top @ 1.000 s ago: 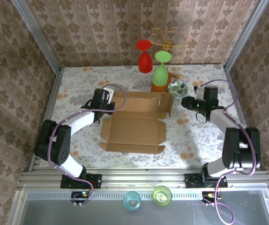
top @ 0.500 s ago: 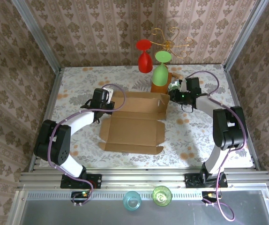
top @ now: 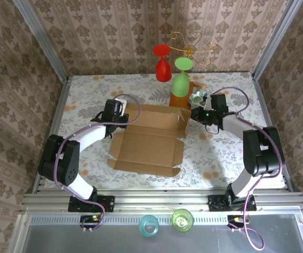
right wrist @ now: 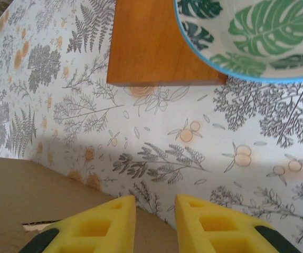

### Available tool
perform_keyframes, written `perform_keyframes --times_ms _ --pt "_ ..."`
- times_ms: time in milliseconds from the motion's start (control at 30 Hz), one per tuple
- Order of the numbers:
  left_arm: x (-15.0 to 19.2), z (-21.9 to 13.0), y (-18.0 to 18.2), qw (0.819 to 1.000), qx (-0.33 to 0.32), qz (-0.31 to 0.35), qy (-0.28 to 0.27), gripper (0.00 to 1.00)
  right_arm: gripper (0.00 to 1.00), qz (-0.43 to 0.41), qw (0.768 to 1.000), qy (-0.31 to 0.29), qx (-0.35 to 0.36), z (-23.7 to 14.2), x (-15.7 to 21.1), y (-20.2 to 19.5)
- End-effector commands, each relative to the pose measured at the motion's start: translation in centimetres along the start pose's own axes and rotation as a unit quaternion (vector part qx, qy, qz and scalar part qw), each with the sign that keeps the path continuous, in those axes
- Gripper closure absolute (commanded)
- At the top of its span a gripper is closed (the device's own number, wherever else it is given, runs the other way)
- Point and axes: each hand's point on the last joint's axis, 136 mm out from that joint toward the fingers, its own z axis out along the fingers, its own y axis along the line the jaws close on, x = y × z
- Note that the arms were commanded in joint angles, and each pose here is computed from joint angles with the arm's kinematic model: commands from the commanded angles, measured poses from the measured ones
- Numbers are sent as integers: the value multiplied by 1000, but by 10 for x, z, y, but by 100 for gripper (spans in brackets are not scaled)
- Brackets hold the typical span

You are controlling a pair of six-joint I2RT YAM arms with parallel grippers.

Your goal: Fold the paper box

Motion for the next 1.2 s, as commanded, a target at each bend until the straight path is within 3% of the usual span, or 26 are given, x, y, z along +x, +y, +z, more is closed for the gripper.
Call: perform_keyframes --times_ms 0,400,567,867,1167 --pt "3 5 3 1000 -11 -21 4 100 73 13 999 0 -34 -2 9 18" --pt "2 4 -5 999 -5 -32 0 100 78 143 985 -76 -52 -3 2 26" --pt "4 4 -6 999 -3 -33 1 100 77 141 985 -89 -36 -2 0 32" --pt "4 4 -5 1000 -4 -26 3 100 76 -20 998 -56 -7 -3 15 31" --pt "2 4 -3 1000 -2 -24 4 100 71 -163 986 27 -28 0 42 37"
